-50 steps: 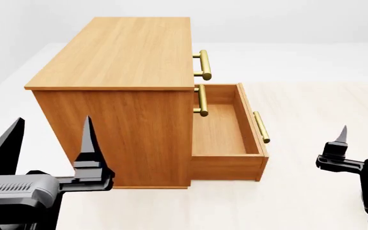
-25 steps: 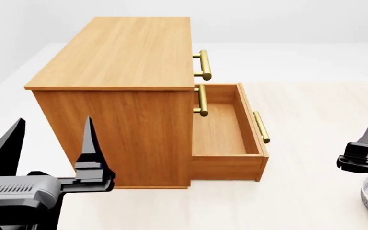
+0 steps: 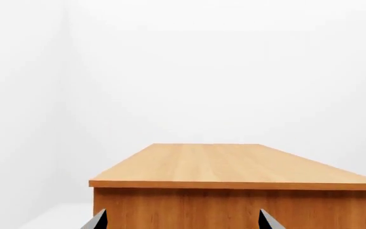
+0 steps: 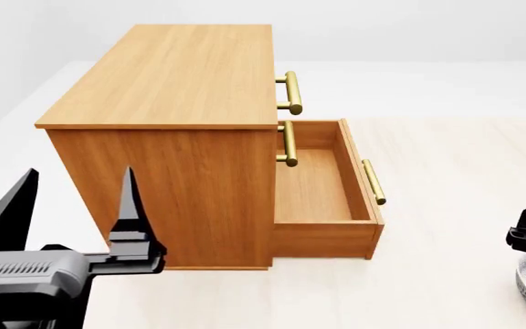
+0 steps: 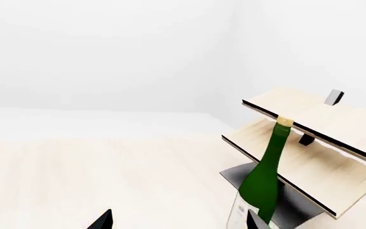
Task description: Put the bowl on top of the cabinet.
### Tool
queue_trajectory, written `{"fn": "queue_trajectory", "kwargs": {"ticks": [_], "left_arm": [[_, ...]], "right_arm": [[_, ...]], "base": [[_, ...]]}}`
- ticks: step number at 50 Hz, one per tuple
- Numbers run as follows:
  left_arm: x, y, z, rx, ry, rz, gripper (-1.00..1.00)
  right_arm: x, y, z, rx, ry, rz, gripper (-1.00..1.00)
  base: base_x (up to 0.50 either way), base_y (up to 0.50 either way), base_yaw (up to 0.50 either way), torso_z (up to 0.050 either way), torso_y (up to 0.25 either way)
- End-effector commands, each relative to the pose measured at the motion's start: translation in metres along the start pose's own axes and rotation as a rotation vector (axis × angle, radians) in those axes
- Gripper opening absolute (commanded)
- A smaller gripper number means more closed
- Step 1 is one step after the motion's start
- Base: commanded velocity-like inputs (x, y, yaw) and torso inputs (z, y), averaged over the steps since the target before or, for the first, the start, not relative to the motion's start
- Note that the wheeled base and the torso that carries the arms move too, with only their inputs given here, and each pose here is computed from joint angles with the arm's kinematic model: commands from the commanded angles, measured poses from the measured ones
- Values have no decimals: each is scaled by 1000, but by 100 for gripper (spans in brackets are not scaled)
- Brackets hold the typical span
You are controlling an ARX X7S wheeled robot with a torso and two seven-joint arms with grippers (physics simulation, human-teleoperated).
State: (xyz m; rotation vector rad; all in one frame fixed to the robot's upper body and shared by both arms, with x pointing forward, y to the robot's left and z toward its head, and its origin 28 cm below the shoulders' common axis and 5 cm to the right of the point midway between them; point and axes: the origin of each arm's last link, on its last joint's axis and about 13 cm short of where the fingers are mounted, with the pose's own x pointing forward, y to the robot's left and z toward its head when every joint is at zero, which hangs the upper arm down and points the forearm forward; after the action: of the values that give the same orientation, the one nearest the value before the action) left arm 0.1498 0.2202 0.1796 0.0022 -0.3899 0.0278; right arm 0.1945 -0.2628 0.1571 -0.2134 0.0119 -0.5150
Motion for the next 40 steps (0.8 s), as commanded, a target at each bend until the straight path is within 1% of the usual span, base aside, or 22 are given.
{"fn": "queue_trajectory", "kwargs": {"ticks": [1, 7, 10, 16, 22, 23, 24, 40], "left_arm": [[1, -1, 0, 0, 1, -3, 100], [0, -1, 0, 1, 2, -4, 100], [0, 0, 0, 2, 3, 2, 100], [-1, 0, 0, 2, 2, -2, 100], [-3, 0, 0, 3, 2, -2, 100], [-3, 0, 1, 4, 2, -2, 100], [-3, 0, 0, 4, 3, 0, 100], [-2, -1, 0, 3, 2, -1, 100]], "right_arm": [[6, -7, -7, -10, 61, -14, 100], [5, -7, -10, -14, 90, -16, 100], [4, -8, -9, -1, 100, -16, 100], [3, -9, -11, -25, 140, -11, 100], [2, -10, -12, -27, 154, -14, 100], [2, -10, -12, -24, 156, -11, 100], [1, -10, -11, 2, 168, -14, 100], [4, -10, -13, -2, 232, -22, 100]], "base": [[0, 0, 0, 0, 0], [0, 0, 0, 0, 0], [0, 0, 0, 0, 0], [0, 0, 0, 0, 0], [0, 0, 0, 0, 0], [0, 0, 0, 0, 0], [0, 0, 0, 0, 0], [0, 0, 0, 0, 0]]}}
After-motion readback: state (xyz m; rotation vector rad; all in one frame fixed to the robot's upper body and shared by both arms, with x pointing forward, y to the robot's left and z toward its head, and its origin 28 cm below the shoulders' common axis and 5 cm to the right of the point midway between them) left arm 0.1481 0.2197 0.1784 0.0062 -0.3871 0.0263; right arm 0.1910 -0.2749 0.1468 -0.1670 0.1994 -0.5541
